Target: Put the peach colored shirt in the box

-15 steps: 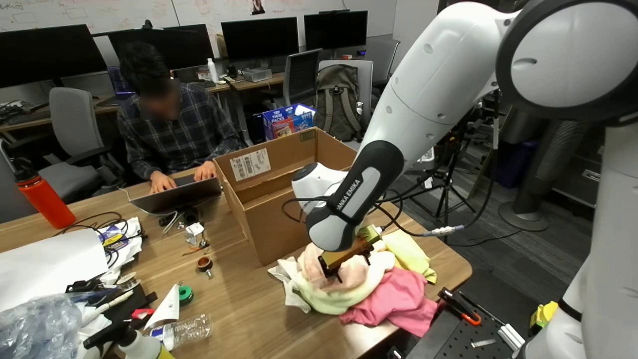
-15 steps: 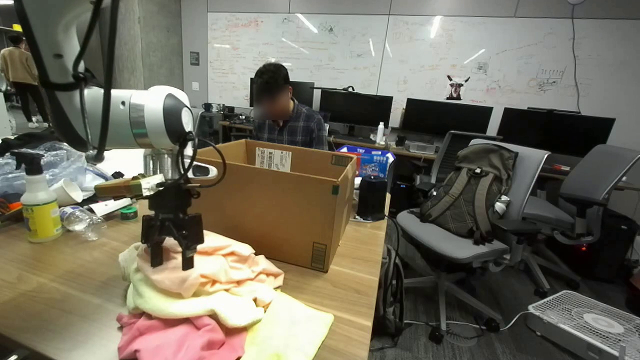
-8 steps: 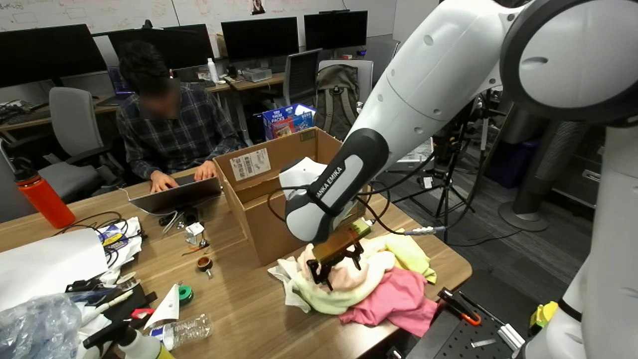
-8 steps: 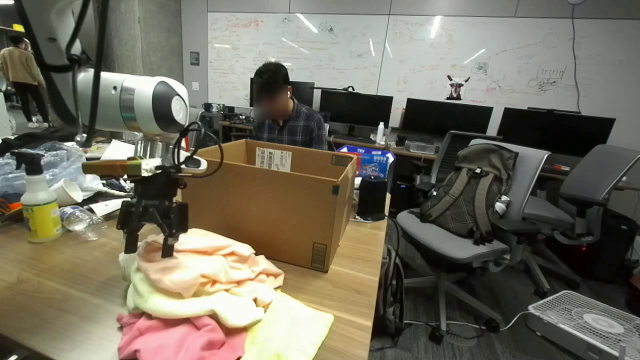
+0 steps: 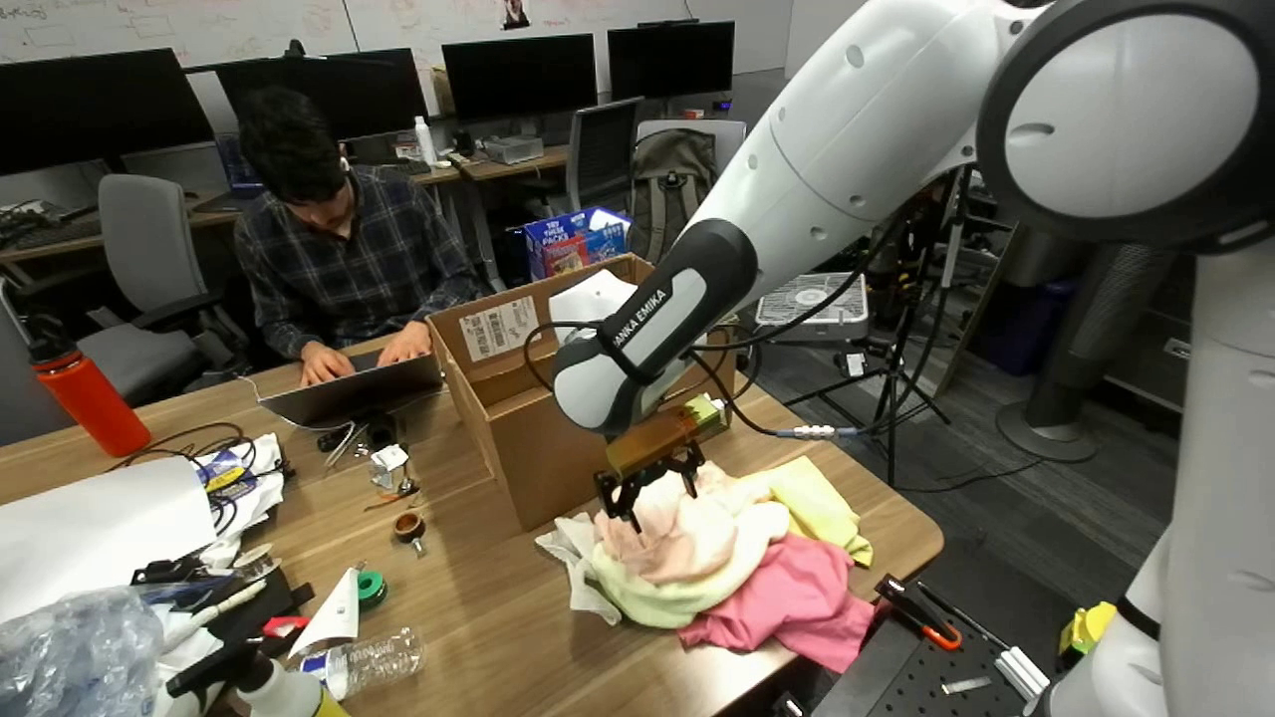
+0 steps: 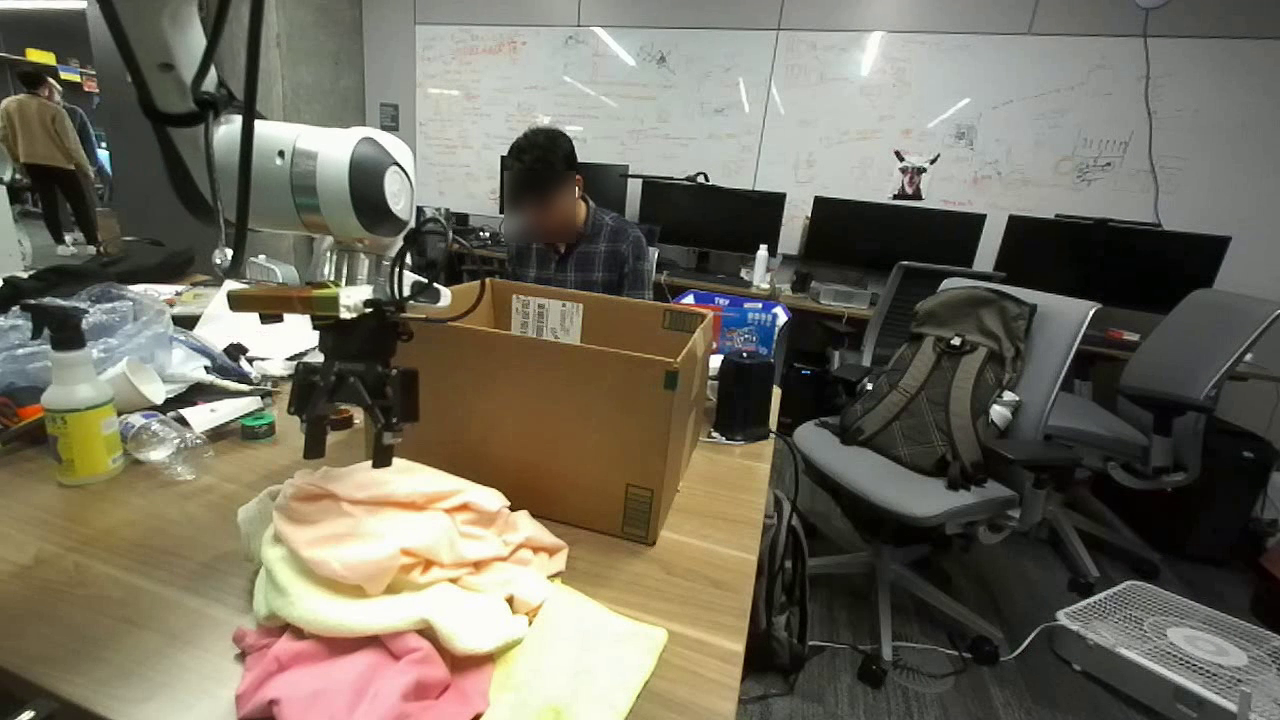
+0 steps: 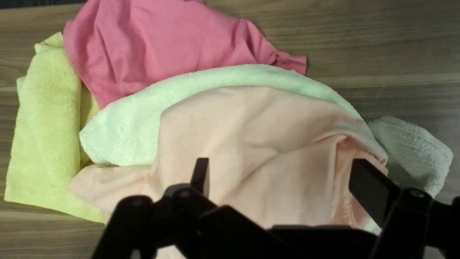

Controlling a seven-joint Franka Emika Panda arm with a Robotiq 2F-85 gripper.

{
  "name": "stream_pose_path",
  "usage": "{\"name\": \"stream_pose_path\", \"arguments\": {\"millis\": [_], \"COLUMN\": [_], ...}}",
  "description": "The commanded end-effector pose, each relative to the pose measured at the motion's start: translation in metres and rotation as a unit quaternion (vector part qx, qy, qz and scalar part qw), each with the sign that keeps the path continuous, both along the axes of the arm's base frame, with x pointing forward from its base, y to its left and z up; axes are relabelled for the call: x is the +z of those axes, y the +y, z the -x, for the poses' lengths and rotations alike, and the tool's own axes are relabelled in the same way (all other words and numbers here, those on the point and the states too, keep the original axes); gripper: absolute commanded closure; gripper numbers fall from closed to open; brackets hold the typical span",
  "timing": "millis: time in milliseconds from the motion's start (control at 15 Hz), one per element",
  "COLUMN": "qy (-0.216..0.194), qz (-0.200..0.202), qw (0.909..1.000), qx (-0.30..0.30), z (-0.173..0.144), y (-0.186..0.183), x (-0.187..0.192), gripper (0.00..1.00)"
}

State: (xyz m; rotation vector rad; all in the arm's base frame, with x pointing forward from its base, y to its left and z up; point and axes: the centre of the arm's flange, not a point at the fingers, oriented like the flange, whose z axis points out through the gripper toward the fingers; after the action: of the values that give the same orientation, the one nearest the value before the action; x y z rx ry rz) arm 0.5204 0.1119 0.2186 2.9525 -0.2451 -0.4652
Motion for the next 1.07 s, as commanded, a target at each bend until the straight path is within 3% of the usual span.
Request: {"name": "stream_pose_path", "arguments": {"millis": [0,400,667,733,1000], "qy": [0.018,0.087,0.143,0.140,0.047], "qz": [-0.001,0.005,-0.019,-0.027,-0.063], "qw": [0.9998,0.9962,0.9893,0.9896,0.9965], "qx": [-0.012,-0.003,0.016,0.018,0.028], "z": [-0.005,0.014,0.023,0.025,0.022], "y": [-0.007,-0.007,-0.003,0.000,0.020], "x": [-0.012,-0.037,-0.036,-0.034,-0.025], "gripper": [0.00,0.00,0.00,0.00,0.00]}}
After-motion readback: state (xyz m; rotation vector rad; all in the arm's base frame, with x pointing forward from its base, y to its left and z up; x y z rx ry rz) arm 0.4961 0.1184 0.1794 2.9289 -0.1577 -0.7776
